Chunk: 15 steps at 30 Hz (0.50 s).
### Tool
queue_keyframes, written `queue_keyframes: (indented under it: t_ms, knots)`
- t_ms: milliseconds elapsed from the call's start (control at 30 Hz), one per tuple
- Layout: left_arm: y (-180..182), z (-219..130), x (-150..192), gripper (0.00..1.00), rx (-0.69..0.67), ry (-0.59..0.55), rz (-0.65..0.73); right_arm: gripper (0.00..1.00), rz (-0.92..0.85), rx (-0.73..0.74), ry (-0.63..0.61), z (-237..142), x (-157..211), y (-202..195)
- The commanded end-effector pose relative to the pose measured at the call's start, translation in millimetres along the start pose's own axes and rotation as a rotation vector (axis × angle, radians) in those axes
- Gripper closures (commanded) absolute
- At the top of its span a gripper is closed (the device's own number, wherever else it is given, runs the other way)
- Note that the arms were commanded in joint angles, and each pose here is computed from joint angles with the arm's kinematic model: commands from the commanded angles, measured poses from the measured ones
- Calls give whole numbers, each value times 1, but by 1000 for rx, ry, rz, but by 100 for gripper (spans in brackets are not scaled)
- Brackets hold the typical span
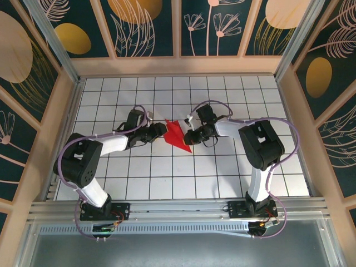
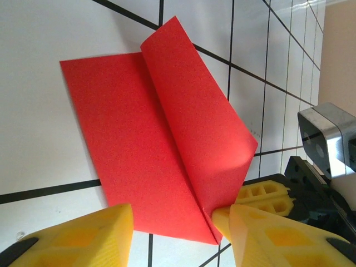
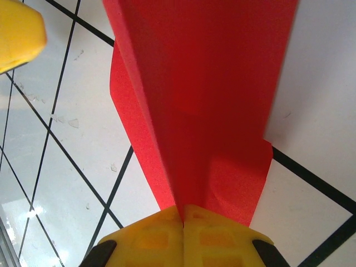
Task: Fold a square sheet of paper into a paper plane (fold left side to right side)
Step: Fourth fold the wing at the center of the table.
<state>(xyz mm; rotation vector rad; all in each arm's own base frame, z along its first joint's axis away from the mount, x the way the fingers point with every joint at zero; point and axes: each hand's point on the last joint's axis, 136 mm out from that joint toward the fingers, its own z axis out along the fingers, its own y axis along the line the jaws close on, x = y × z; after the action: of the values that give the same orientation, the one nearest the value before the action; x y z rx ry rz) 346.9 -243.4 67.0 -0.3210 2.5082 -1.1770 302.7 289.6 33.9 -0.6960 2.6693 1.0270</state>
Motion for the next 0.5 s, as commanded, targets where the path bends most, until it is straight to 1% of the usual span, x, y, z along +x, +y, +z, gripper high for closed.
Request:
queue_keyframes:
  t_ms: [0, 467]
  knots:
    - [-17, 7, -7, 52, 48, -6, 13, 100, 18, -28, 10, 3, 2, 2]
    - [-25, 37, -9, 53, 58, 31, 8, 100, 25, -38, 11, 4, 3, 3]
